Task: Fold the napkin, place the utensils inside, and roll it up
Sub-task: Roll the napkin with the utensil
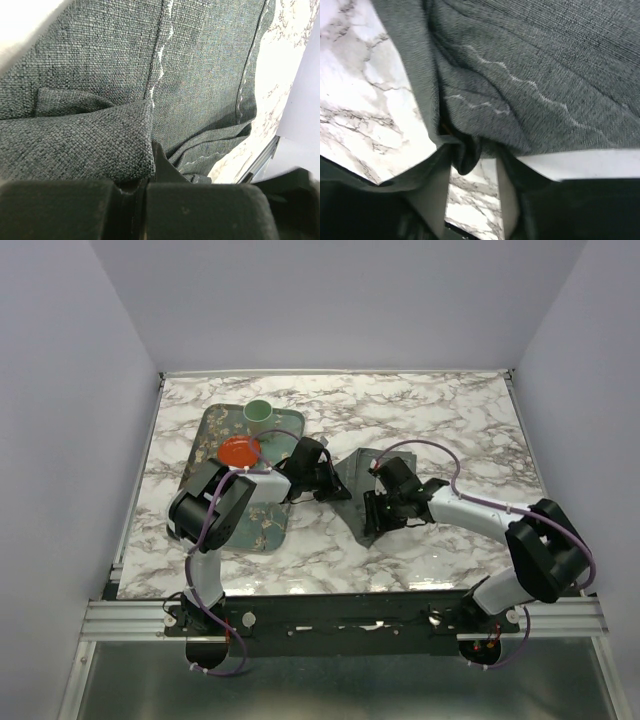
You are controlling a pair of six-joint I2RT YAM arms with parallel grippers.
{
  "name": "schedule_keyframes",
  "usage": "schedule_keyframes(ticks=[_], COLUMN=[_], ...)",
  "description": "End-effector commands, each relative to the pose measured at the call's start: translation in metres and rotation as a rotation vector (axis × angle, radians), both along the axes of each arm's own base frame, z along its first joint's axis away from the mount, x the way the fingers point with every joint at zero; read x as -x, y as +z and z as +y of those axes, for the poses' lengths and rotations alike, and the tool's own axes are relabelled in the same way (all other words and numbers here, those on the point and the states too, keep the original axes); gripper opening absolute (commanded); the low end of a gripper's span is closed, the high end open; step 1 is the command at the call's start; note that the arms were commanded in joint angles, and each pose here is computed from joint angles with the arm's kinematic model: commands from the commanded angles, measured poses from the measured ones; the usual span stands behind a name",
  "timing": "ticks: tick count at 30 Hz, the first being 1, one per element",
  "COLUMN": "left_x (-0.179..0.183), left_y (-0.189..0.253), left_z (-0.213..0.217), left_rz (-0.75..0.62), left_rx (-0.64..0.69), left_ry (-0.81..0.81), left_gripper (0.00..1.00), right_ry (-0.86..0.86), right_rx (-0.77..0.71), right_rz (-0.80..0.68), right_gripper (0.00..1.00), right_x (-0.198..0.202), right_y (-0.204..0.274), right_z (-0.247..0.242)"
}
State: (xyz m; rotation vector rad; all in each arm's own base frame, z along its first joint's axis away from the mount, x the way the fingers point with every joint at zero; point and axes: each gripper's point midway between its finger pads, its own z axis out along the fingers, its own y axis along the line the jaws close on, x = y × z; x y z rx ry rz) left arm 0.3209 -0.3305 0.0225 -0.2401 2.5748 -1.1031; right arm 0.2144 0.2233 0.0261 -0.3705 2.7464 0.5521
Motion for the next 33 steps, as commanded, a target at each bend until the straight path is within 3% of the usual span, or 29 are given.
schedule_keyframes(ticks=[1,4,11,16,20,33], left_x=[0.041,0.041,0.046,0.045,0.045,0.045], left_y=[-0.094,-0.095,-0.099,-0.100,-0.100,-0.103], left_z=[0.068,0.069,0.069,0.069,0.068,0.070], left_rz=[0.194,0.194,0.212,0.214,0.215,0.228], left_rx=[-0.336,-0.335,-0.328,-0.327,-0.326,-0.324], left_ry=[0.039,0.046,0.047,0.045,0.044,0.048], left_gripper=[0.00,0.00,0.00,0.00,0.00,0.00], right_ry=[0.042,0.081,0.163,0.200,0.218,0.236], right_rx=[0.082,0.104,0.084,0.109,0.133,0.248], right_rz=[-0.136,-0.185,-0.308,-0.297,-0.303,-0.323], right_gripper=[0.52,0.58,0.60,0.42,0.38,0.49], right_x=[-0.010,-0.008,-0.030,-0.043,-0.046,-0.048], right_y=[0.040,0.056,0.063,0.037,0.026,0.009], right_z=[0.003,0.017,0.058,0.073,0.073,0.050])
